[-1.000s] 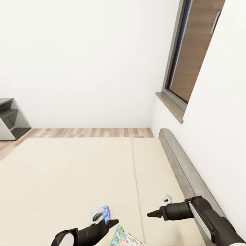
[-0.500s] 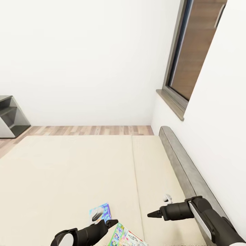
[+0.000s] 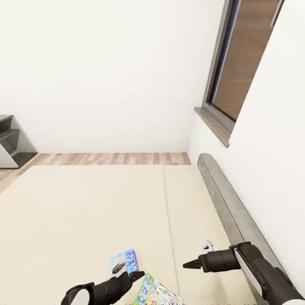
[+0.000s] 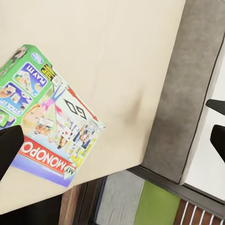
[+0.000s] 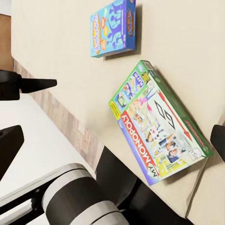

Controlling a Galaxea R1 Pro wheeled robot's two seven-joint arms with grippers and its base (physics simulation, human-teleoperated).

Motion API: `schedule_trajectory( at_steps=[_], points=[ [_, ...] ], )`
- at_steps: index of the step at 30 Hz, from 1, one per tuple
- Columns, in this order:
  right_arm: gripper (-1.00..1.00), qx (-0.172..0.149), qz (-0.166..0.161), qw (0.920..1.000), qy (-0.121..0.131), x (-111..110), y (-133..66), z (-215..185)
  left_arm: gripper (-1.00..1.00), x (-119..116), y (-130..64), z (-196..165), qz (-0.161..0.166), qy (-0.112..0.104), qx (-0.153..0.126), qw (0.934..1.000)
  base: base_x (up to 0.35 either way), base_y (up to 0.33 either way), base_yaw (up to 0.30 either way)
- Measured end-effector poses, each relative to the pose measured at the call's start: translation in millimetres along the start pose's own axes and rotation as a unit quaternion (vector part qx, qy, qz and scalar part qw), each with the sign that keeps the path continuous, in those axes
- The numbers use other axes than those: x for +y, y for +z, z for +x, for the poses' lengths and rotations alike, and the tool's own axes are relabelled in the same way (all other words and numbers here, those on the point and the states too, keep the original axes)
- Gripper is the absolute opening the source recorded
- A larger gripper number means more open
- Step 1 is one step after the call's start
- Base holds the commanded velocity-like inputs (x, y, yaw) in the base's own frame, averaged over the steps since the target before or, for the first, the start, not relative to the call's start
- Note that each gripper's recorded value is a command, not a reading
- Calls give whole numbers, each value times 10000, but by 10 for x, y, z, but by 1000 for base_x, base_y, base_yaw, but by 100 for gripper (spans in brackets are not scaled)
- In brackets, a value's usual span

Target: Put all the toys in the child's room - the three board games (two on the bed and one on the table), the two jigsaw puzzles on the table, and the tennis ball on the table - inside the toy box on the table in the child's room.

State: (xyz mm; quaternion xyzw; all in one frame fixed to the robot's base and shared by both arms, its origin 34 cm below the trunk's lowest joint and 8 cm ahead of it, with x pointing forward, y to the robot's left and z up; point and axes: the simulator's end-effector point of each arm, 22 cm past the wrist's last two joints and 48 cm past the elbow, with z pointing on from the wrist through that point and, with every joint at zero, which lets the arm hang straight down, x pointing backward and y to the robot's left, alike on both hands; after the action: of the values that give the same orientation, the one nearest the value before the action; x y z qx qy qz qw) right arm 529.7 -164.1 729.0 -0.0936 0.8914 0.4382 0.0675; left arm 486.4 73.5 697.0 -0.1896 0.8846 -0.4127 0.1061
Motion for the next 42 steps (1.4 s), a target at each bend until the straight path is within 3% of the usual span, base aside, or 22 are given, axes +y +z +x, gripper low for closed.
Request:
schedule_trajectory(
  at_steps=[17, 42],
  points=[
    [100, 145, 5, 9992, 360, -182, 103, 113, 100, 123, 30, 22, -100, -130, 37, 9999, 0, 0, 0],
    [100, 255, 39, 9982, 537, -327, 185, 178, 100, 414, 131, 155, -322, -403, 190, 9985, 0, 0, 0]
  ],
)
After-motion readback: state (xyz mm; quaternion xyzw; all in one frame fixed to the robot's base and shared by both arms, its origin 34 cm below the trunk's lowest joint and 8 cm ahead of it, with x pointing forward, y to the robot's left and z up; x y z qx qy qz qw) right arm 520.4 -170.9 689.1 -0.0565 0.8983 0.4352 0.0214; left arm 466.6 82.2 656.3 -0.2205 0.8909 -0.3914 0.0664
